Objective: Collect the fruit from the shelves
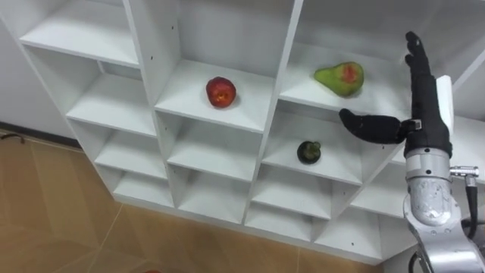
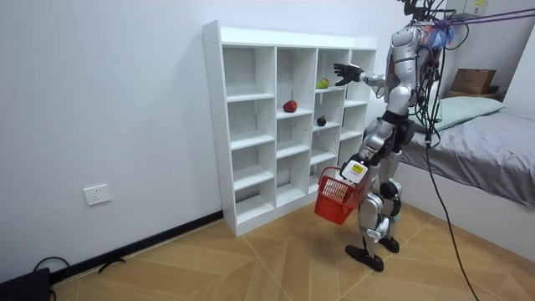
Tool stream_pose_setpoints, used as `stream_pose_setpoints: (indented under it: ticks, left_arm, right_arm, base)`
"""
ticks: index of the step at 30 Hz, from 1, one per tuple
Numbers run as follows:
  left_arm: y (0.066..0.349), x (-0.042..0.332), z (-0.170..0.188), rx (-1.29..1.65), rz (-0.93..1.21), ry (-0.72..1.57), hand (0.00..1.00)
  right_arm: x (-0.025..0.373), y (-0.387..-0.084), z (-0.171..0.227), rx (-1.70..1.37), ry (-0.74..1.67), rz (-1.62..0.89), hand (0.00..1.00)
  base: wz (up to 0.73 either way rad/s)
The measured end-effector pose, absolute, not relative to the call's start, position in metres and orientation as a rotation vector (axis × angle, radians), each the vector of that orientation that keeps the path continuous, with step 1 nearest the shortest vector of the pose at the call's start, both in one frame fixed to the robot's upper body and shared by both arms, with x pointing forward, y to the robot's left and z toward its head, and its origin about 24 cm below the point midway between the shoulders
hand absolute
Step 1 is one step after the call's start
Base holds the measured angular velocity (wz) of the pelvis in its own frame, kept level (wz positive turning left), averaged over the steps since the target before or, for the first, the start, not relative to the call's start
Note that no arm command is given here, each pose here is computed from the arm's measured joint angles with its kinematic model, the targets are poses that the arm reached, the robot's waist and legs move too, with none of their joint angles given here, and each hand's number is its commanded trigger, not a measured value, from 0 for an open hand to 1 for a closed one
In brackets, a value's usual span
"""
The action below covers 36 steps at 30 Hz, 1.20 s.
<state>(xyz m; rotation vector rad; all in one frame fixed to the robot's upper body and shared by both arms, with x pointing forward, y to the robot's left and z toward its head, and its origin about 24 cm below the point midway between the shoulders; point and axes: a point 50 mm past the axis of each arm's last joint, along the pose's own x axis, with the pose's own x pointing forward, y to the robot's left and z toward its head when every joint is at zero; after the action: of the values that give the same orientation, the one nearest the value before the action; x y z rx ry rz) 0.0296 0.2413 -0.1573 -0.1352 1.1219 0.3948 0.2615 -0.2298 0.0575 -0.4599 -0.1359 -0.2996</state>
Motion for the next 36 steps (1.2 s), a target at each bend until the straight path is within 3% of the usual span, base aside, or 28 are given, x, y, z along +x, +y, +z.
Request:
stream_pose_setpoints:
  ticks: [36]
  left_arm:
    - [0.239,0.032,-0.155,-0.129,0.411,1.108,1.00]
  right_arm:
    - [0.291,-0.255,0.066,-0.379,-0.113,-0.441,0.00]
  base:
    - [0.01]
